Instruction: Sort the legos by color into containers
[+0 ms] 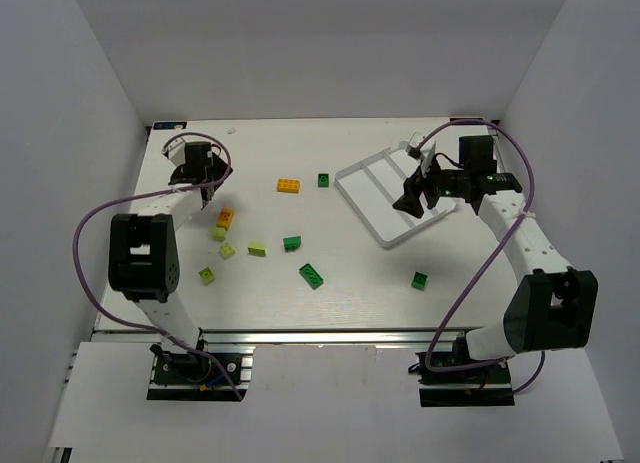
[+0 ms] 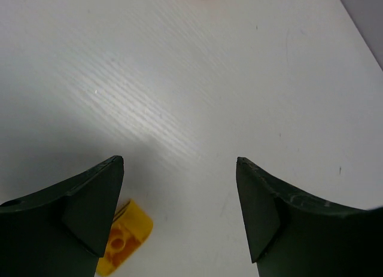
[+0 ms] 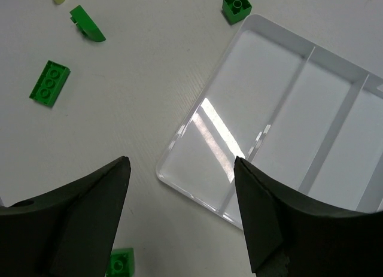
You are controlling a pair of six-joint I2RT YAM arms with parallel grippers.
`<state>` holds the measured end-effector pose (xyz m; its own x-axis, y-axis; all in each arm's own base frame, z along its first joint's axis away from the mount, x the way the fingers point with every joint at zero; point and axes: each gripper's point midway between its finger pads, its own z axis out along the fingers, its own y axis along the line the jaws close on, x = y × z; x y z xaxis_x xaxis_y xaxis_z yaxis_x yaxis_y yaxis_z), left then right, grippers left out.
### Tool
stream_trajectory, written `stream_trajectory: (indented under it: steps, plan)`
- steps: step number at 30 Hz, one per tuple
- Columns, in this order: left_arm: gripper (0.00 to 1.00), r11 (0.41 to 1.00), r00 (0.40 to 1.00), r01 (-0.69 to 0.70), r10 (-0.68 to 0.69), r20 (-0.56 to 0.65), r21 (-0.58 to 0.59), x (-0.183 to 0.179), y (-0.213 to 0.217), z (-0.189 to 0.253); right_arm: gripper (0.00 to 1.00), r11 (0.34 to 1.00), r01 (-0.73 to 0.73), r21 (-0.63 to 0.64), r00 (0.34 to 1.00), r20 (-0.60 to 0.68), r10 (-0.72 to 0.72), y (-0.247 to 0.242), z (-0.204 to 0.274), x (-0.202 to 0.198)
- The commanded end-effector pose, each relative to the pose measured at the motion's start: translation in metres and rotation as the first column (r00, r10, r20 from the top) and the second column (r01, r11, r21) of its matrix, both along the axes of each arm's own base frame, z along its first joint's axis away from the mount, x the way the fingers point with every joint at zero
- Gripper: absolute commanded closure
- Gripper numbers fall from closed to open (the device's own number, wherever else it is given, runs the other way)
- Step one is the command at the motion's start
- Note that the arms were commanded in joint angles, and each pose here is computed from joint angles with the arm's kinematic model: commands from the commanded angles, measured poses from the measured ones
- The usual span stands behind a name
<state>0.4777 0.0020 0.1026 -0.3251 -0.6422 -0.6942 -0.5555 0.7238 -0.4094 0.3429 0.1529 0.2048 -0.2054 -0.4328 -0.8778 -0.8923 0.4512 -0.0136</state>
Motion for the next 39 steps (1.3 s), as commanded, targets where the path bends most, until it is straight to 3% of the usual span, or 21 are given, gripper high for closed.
stream_trajectory:
  steps: [1,4,5,8,14,30,39]
  plan:
    - [0.14,0.994,0.977,-0.108,0.103,0.185,0.016,0.052,0.024,0.046,0.24,1.0,-0.02,0.02,0.999,0.036,0.019,0.006,0.006,0.008]
    - [0.14,0.99,0.987,-0.14,0.138,0.087,0.018,0.067,0.031,0.016,0.23,1.0,-0.017,0.015,1.0,0.024,0.017,0.006,0.001,0.013]
    - [0.14,0.989,0.982,-0.149,0.147,0.118,0.006,0.084,0.031,0.034,0.23,1.0,-0.019,0.013,0.999,0.028,0.019,0.007,0.001,0.015]
    - [0.14,0.98,0.978,-0.199,0.2,0.054,-0.017,0.103,0.041,0.021,0.23,1.0,-0.017,0.012,1.0,0.025,0.016,0.007,-0.001,0.022]
    - [0.14,0.966,0.966,-0.257,0.256,-0.047,-0.021,0.116,0.055,-0.011,0.23,1.0,-0.002,0.013,1.0,0.021,0.001,0.007,-0.003,0.037]
    - [0.07,0.963,0.968,-0.24,0.247,0.047,-0.123,0.169,0.06,-0.027,0.23,1.0,0.004,-0.011,1.0,-0.015,-0.004,0.007,-0.012,0.054]
    - [0.05,0.929,0.946,-0.304,0.321,0.051,-0.209,0.179,0.073,-0.045,0.23,1.0,0.02,-0.018,1.0,-0.024,-0.02,0.004,-0.013,0.053]
